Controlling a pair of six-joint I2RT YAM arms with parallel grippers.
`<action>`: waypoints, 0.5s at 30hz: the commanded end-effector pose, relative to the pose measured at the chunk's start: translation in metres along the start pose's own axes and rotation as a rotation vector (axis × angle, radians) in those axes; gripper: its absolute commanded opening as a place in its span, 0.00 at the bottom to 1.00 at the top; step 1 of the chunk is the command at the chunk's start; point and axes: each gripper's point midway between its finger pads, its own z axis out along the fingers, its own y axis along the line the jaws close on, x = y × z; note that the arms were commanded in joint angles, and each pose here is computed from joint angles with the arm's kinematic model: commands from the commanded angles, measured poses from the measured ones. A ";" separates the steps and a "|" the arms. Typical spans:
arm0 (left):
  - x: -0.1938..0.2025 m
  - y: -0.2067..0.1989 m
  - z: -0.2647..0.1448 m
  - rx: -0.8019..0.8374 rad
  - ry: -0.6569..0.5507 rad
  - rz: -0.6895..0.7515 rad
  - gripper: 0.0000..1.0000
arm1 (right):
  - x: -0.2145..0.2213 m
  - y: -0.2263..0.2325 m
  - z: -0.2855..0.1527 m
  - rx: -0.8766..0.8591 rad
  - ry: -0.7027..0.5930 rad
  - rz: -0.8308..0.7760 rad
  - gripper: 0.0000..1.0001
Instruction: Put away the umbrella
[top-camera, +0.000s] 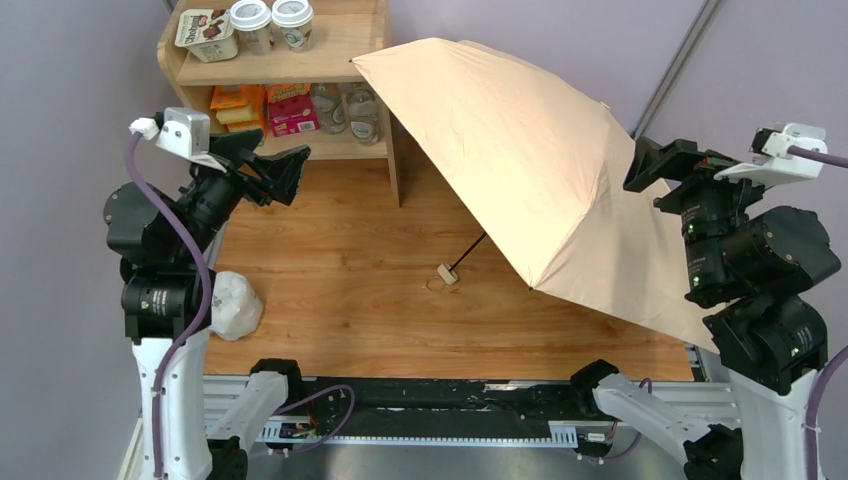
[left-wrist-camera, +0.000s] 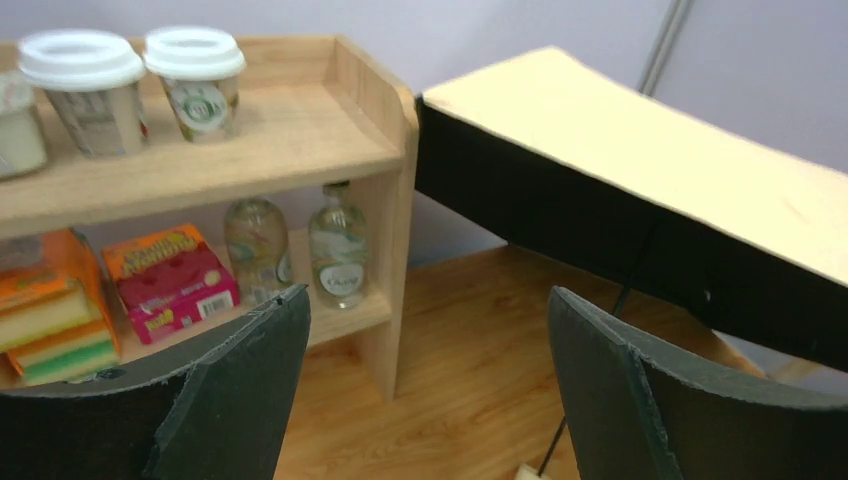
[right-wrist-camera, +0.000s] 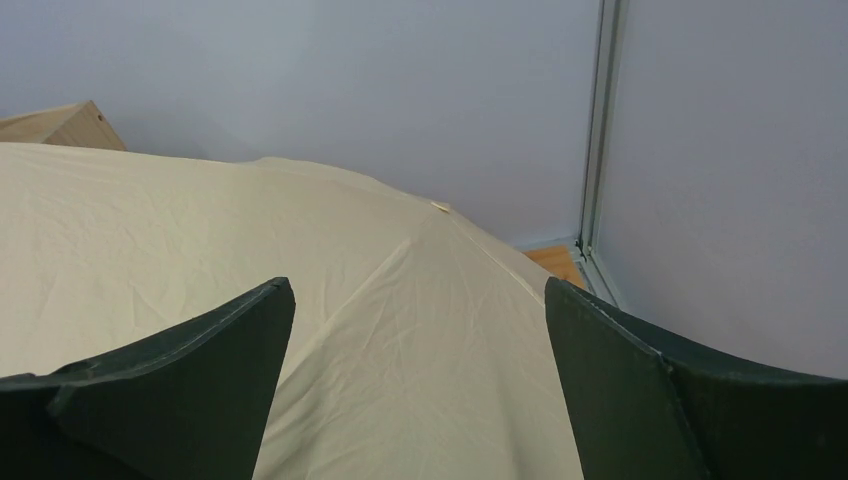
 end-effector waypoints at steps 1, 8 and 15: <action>0.042 0.000 0.019 0.060 0.058 -0.147 0.92 | -0.012 0.006 -0.005 -0.050 -0.042 0.033 1.00; 0.155 -0.027 0.052 0.186 0.229 -0.328 0.86 | -0.009 0.015 -0.011 -0.118 -0.055 0.070 1.00; 0.280 -0.089 0.091 0.375 0.348 -0.432 0.89 | 0.006 0.026 -0.017 -0.181 -0.011 0.121 1.00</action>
